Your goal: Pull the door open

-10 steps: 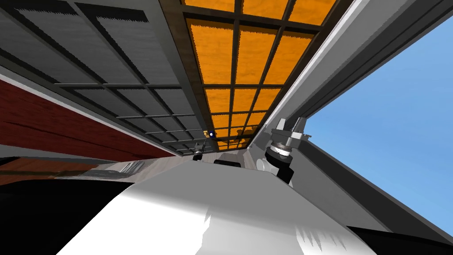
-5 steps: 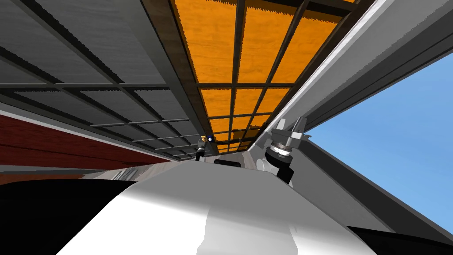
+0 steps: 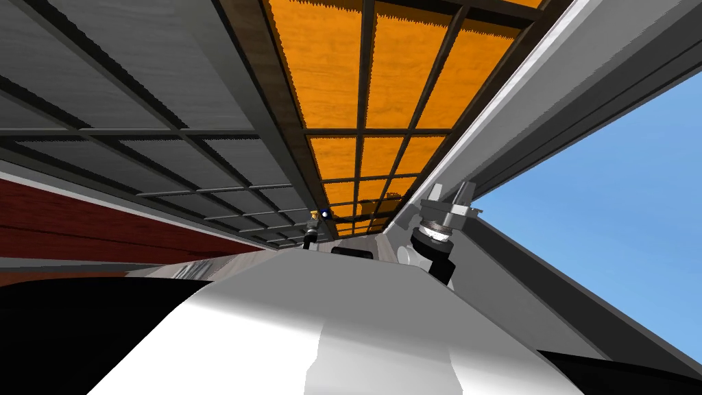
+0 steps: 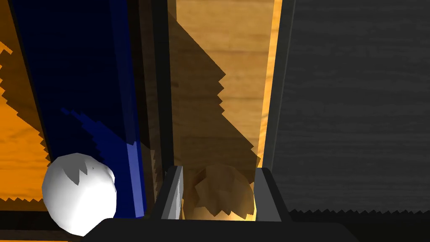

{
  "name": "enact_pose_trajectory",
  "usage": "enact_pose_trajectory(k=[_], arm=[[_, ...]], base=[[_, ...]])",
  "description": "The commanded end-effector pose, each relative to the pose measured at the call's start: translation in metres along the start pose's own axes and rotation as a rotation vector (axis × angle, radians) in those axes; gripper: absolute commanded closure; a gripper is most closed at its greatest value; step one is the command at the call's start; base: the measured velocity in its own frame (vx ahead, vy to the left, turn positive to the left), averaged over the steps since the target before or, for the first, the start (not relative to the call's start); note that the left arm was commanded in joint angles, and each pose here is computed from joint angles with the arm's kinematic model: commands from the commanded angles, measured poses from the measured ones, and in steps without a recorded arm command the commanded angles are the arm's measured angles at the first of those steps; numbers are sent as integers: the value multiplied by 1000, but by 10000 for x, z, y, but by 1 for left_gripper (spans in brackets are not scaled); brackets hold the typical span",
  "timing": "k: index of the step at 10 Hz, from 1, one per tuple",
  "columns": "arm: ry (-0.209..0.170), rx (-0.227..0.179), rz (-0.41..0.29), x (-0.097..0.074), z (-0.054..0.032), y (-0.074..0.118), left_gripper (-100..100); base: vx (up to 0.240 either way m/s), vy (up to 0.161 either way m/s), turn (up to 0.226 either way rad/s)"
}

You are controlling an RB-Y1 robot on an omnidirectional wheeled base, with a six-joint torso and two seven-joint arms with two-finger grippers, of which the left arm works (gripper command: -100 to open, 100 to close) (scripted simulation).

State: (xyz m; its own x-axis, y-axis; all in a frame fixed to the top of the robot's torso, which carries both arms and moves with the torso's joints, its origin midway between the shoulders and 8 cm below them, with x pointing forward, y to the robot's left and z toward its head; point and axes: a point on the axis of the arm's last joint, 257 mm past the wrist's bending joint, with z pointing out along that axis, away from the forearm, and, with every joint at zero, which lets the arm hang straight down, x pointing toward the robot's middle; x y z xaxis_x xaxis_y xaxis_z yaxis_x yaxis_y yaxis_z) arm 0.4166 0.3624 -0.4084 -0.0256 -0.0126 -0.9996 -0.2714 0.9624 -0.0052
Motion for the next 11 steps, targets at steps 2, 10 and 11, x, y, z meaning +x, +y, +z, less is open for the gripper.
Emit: enact_pose_trajectory(k=[2, 10, 11], arm=[[36, -19, -12, 149, -135, 135, 100], [100, -59, -43, 410, -406, 394, 100], [100, -59, -43, 410, -406, 394, 100]], base=[[-58, -17, 6], [-101, -36, 24], [-75, -20, 8]])
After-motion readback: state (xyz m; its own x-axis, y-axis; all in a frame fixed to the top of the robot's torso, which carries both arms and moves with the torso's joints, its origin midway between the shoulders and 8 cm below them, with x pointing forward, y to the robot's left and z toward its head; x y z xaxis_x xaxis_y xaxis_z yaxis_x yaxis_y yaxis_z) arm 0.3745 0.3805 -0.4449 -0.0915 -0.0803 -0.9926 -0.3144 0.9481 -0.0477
